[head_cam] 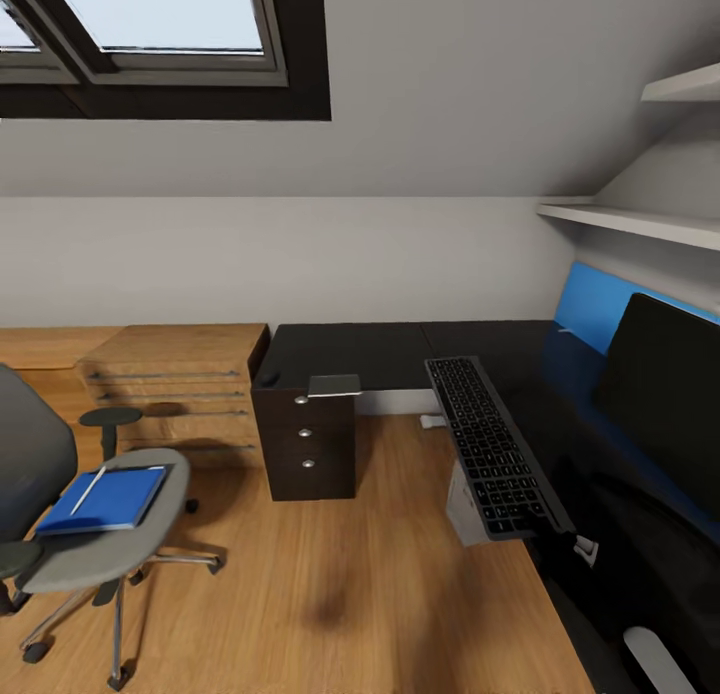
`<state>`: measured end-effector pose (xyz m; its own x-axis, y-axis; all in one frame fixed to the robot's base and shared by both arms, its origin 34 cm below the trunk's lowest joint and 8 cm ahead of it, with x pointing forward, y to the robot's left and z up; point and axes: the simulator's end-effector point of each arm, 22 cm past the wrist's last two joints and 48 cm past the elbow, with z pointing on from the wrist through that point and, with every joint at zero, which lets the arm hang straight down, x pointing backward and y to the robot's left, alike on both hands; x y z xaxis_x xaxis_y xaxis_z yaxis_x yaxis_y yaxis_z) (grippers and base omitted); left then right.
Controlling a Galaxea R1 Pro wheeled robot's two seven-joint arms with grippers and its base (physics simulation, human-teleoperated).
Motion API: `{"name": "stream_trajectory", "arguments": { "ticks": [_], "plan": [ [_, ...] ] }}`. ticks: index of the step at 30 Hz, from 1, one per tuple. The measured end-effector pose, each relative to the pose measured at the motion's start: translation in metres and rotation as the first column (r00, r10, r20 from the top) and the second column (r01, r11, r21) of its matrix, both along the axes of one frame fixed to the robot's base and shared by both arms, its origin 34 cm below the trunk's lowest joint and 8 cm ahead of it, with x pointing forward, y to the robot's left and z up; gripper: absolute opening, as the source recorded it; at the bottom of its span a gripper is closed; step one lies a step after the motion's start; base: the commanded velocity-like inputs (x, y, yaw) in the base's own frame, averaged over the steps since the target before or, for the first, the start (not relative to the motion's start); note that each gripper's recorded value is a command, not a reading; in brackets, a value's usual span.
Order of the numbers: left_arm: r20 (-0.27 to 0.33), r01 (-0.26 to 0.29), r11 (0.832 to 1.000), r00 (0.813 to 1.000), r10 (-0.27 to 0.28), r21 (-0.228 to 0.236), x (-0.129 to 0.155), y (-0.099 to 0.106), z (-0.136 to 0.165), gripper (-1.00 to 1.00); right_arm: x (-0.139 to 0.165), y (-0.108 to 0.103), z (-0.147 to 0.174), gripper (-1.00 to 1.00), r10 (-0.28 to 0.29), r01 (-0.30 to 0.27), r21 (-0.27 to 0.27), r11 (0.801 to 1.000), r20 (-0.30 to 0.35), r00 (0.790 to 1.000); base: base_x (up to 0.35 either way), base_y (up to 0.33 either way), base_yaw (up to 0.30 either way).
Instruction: In the bedroom, organize the workspace by keeping the computer under the desk, ensuring the monitor is on the desk, placing the keyboard on the desk next to the monitor, placing the mouse on the desk next to the keyboard, moving the folder from the swivel chair onto the desk next to the mouse, stacking the notebook on top of the folder with the pen on top of the notebook, and positioning the swivel chair next to the desk.
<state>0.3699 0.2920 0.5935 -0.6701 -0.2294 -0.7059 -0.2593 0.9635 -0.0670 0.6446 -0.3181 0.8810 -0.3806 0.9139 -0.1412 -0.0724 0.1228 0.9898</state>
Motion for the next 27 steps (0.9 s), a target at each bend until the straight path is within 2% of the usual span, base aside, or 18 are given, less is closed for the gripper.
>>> {"name": "stream_trajectory", "arguments": {
  "ticks": [11, 17, 24, 27],
  "plan": [
    [0.0, 0.001, 1.0, 1.0, -0.001, -0.001, 0.0, 0.0, 0.0, 1.0, 0.0, 0.0, -0.001, -1.0, -0.004, 0.004, -0.003, 1.0, 0.001, 1.0, -0.023, -0.003, 0.0],
    [-0.002, 0.001, 1.0, 1.0, -0.001, -0.003, 0.0, -0.001, 0.0, 1.0, -0.001, -0.005, -0.011, -1.0, -0.028, 0.027, -0.022, 0.999, -0.017, 0.999, -0.176, -0.168, 0.0],
    [-0.002, 0.003, 1.0, 1.0, -0.003, -0.004, 0.0, -0.003, 0.0, 1.0, -0.001, -0.008, -0.037, -1.0, -0.048, 0.039, -0.075, 0.996, -0.121, 0.991, -0.217, -0.197, 0.0],
    [-0.001, 0.003, 1.0, 1.0, -0.003, -0.006, 0.0, -0.004, 0.0, 1.0, -0.001, -0.009, -0.041, -1.0, -0.052, 0.04, -0.082, 0.996, -0.142, 0.988, -0.191, -0.165, 0.0]
  ]
}}
